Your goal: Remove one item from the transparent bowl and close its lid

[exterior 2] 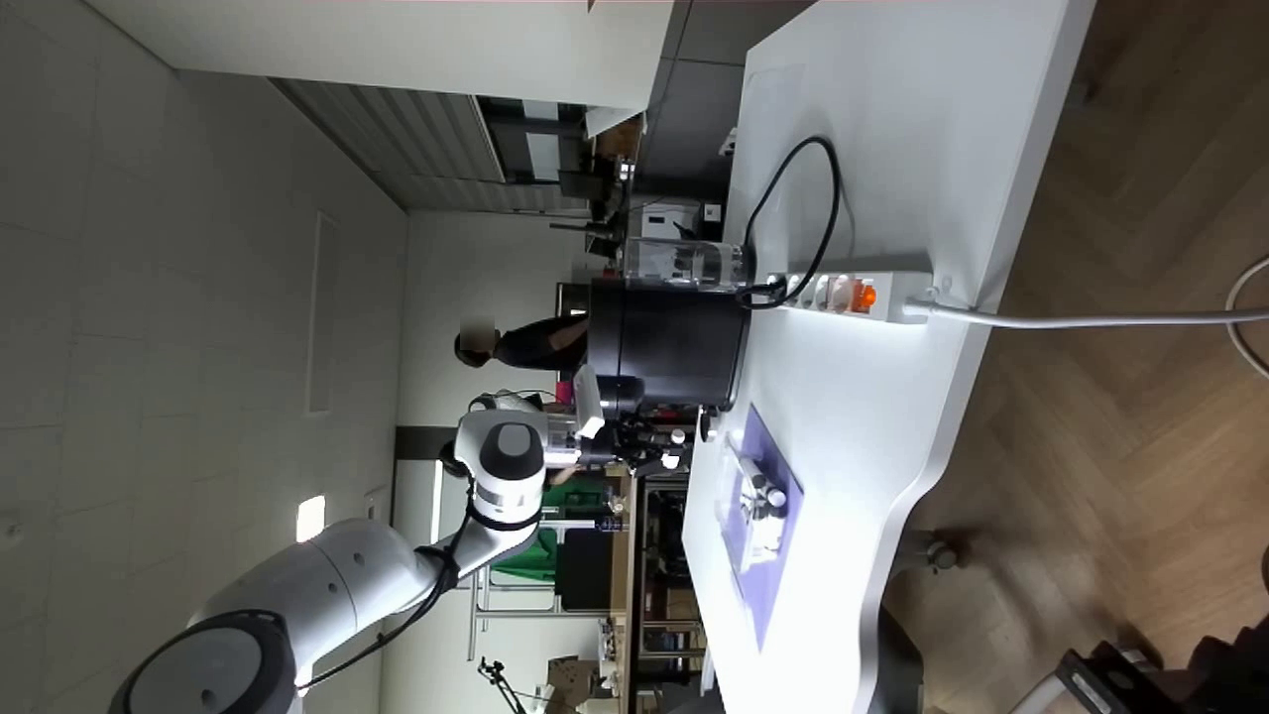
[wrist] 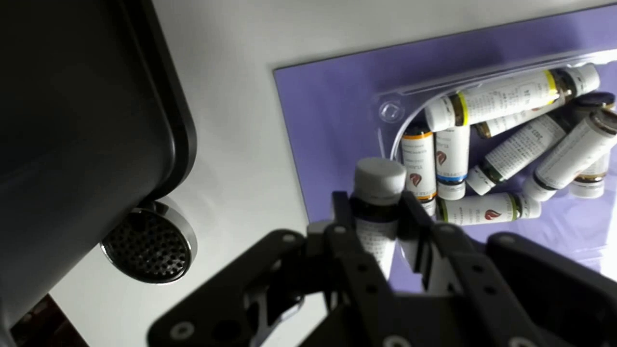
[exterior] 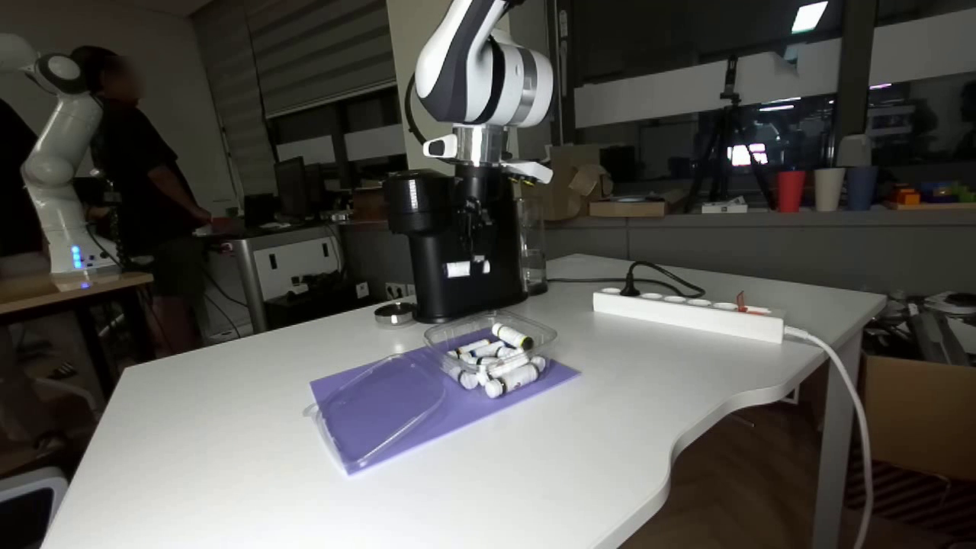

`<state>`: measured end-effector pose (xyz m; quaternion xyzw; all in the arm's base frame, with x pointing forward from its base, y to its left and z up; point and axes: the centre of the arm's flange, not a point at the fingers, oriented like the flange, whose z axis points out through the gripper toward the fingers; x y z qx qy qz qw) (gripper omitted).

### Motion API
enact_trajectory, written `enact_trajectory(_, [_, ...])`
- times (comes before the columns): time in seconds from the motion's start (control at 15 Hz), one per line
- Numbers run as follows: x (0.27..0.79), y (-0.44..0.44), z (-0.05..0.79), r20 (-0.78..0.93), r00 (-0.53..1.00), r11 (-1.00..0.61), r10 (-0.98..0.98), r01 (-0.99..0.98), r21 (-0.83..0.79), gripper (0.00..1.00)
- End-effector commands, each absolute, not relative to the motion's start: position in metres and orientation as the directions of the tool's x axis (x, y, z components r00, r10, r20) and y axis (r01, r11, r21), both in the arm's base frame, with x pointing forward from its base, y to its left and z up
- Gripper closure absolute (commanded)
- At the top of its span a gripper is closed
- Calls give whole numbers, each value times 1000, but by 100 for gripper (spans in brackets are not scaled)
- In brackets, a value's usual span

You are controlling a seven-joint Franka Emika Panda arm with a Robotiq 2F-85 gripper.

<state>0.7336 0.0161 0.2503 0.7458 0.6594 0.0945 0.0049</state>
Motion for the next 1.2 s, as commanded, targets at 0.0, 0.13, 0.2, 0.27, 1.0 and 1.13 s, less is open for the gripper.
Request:
enact_trajectory(0.0, [778, 12, 232, 120, 19, -35, 993, 991, 130, 93])
enact_trajectory(0.13, [783, 15, 210, 112, -26, 12, 993, 992, 125, 93])
enact_trajectory(0.2, [784, 17, 197, 104, -47, 34, 993, 992, 125, 93])
enact_trajectory(0.27, [785, 18, 185, 102, -66, 54, 993, 992, 117, 93])
enact_trajectory(1.0, [777, 58, 194, 58, -148, 134, 987, 972, 194, 13])
enact_trajectory(1.13, [765, 72, 218, 46, -181, 166, 982, 959, 227, 1])
